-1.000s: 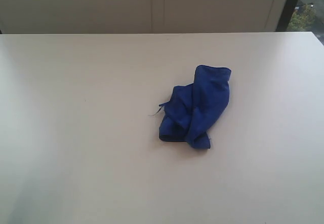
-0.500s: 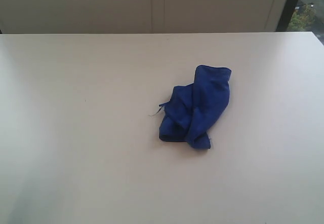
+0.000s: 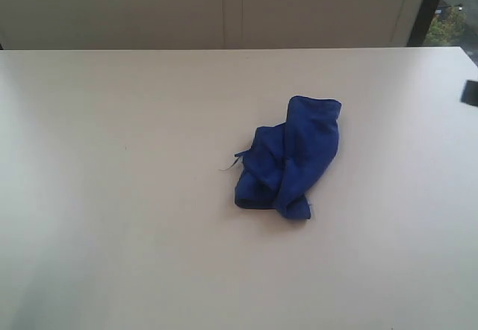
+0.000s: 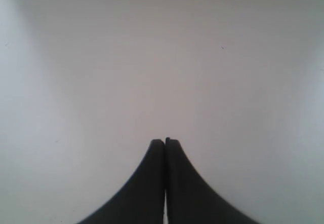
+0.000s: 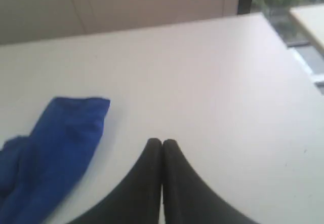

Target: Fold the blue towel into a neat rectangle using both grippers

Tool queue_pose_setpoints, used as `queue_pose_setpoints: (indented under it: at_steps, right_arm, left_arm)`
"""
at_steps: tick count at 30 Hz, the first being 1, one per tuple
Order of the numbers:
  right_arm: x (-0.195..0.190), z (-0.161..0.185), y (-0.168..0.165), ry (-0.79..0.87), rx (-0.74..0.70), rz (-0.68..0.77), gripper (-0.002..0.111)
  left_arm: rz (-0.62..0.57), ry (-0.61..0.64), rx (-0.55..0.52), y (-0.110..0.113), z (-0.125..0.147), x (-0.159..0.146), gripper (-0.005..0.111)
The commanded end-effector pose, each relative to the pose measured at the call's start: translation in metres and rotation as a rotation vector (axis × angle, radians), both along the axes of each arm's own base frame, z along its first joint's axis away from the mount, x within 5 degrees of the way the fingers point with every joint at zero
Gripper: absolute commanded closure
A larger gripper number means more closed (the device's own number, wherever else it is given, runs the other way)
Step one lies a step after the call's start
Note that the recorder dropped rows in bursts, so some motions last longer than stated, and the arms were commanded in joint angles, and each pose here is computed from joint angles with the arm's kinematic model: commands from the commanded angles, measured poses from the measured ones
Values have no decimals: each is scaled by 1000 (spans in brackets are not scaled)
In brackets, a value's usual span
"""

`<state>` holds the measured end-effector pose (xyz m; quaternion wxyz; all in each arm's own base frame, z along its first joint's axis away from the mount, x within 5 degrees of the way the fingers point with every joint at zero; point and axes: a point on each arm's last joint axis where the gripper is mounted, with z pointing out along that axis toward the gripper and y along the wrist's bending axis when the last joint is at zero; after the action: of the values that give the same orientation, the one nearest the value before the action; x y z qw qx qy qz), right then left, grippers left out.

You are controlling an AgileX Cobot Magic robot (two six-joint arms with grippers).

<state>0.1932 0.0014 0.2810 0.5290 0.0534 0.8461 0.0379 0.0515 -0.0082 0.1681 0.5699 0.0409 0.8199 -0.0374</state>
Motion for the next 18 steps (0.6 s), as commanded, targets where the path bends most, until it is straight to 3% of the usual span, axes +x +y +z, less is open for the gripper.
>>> queue_pose_setpoints:
  at_steps: [1,9,18]
  right_arm:
    - [36,-33,14,222,-41,80,108]
    - [85,-55,48,544,-112,232,108]
    - [112,-58,114,457,-100,506,108]
  left_arm:
    - [-4,1,-2,0,-1,0,107]
    - [-4,1,-2,0,-1,0,107]
    - [-4,1,-2,0,-1,0,107]
